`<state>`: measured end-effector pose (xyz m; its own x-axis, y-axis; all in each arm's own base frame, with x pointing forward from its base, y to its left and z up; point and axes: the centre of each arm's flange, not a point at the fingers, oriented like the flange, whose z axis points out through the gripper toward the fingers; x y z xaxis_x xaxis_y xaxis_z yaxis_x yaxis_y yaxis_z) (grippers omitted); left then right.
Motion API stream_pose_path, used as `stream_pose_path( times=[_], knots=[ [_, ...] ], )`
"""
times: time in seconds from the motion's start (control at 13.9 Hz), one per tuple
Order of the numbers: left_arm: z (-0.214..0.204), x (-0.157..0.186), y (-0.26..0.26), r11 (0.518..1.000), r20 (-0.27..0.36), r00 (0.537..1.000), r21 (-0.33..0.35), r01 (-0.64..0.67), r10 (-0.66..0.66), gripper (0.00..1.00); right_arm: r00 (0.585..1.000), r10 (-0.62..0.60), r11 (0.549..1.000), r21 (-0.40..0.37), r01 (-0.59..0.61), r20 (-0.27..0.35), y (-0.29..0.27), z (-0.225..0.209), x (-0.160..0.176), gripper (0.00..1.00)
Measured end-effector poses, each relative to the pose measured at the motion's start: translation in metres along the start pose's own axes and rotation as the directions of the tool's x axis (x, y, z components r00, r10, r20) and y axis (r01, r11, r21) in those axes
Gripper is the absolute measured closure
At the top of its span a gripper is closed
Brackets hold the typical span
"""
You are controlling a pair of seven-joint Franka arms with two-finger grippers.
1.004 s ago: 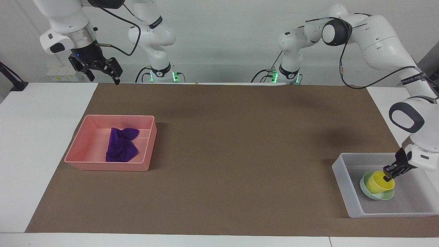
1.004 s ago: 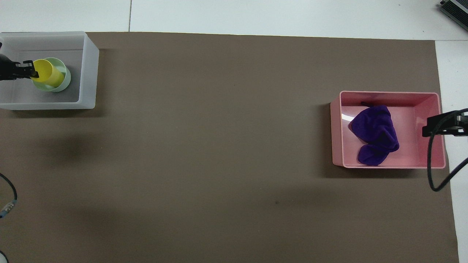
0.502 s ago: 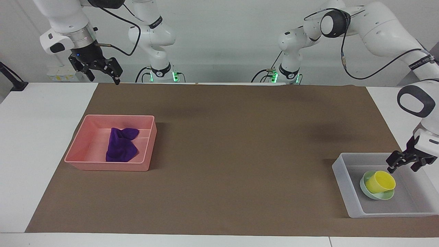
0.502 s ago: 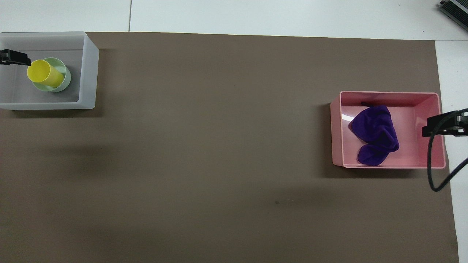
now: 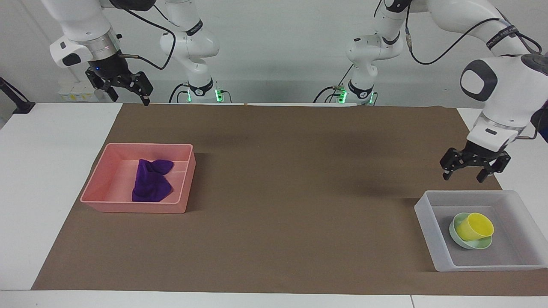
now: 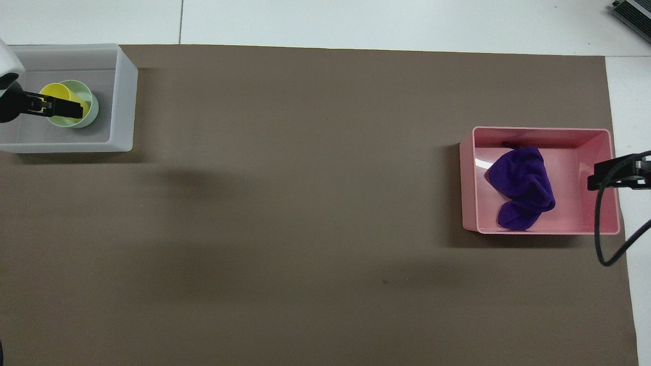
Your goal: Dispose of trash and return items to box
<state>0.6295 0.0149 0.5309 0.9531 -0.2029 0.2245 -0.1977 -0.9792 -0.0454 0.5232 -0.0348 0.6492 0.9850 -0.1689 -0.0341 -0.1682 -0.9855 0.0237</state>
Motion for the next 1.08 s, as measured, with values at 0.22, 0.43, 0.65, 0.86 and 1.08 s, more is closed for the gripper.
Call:
stream_pose_path(
  times=[0.22, 0.43, 0.65, 0.86, 1.08],
  knots=[
    [-0.027, -0.018, 0.053, 1.0, 0.026, 1.0, -0.016, -0.011, 0.012, 0.0, 1.0, 0.0, 1.0, 0.001, 0.0, -0.01, 0.0, -0.001, 0.001, 0.0],
    [-0.053, -0.025, 0.086, 0.999, 0.059, 0.998, -0.029, -0.026, 0.028, 0.0, 1.0, 0.0, 1.0, 0.001, 0.0, -0.01, 0.0, -0.001, 0.001, 0.0],
    [-0.088, -0.024, 0.087, 0.999, 0.136, 0.99, -0.039, -0.027, 0.032, 0.0, 1.0, 0.0, 1.0, 0.001, 0.0, -0.011, 0.0, -0.001, 0.001, 0.0],
    [-0.103, -0.024, 0.087, 0.999, 0.156, 0.987, -0.043, -0.028, 0.035, 0.0, 1.0, 0.0, 1.0, 0.002, 0.0, -0.014, 0.0, -0.003, 0.0, 0.0],
    [-0.097, -0.022, 0.087, 0.999, 0.164, 0.986, -0.044, -0.028, 0.035, 0.0, 1.0, 0.0, 1.0, 0.002, 0.0, -0.015, 0.0, -0.003, 0.0, 0.0]
  ],
)
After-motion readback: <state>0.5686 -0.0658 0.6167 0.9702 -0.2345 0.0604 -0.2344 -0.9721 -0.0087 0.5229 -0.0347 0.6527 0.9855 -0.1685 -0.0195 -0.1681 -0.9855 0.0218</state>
